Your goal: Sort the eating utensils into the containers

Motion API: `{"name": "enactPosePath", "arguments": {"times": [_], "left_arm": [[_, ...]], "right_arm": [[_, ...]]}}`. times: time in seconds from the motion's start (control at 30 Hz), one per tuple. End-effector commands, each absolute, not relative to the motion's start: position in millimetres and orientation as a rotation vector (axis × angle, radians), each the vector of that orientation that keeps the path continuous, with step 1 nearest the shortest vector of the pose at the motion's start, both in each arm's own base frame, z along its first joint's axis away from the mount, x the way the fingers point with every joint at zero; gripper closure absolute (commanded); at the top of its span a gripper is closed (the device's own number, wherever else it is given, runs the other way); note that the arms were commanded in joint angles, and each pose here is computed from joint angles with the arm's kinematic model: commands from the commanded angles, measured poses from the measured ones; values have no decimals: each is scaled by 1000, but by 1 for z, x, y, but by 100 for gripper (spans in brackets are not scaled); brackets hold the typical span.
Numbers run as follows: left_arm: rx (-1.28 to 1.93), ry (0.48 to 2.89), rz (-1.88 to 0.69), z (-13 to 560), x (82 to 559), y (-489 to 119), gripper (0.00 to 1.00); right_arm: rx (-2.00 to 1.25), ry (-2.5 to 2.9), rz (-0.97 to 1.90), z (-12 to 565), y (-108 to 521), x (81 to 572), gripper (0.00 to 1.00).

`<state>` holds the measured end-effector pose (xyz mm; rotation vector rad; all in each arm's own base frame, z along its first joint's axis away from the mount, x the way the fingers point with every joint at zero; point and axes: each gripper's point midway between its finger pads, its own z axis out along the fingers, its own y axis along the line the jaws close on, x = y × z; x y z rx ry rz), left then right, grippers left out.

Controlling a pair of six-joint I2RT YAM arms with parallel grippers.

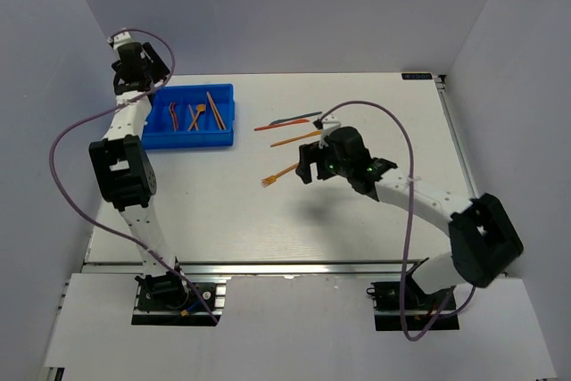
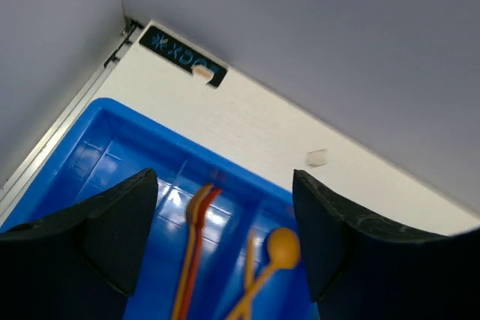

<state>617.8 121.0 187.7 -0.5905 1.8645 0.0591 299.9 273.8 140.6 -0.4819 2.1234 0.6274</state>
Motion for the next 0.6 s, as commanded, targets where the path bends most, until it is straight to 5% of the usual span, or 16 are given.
{"name": "enactPosePath", "arguments": {"times": [0.0,0.07,0.3,0.57], "left_arm": [[-600,1599,-28,343,575,111,17],[-712,1567,-35,363,541,113,2],[-741,1626,-361,353,452,50,2],[-634,1830,-296,274,372,29,2]], "right_arm": [[-740,2076,517,136,292,318,11],[-958,2057,477,120,306,322,11],[-1426,1996,341,85,333,337,22],[-1793,1859,400,41,349,346,23]]}}
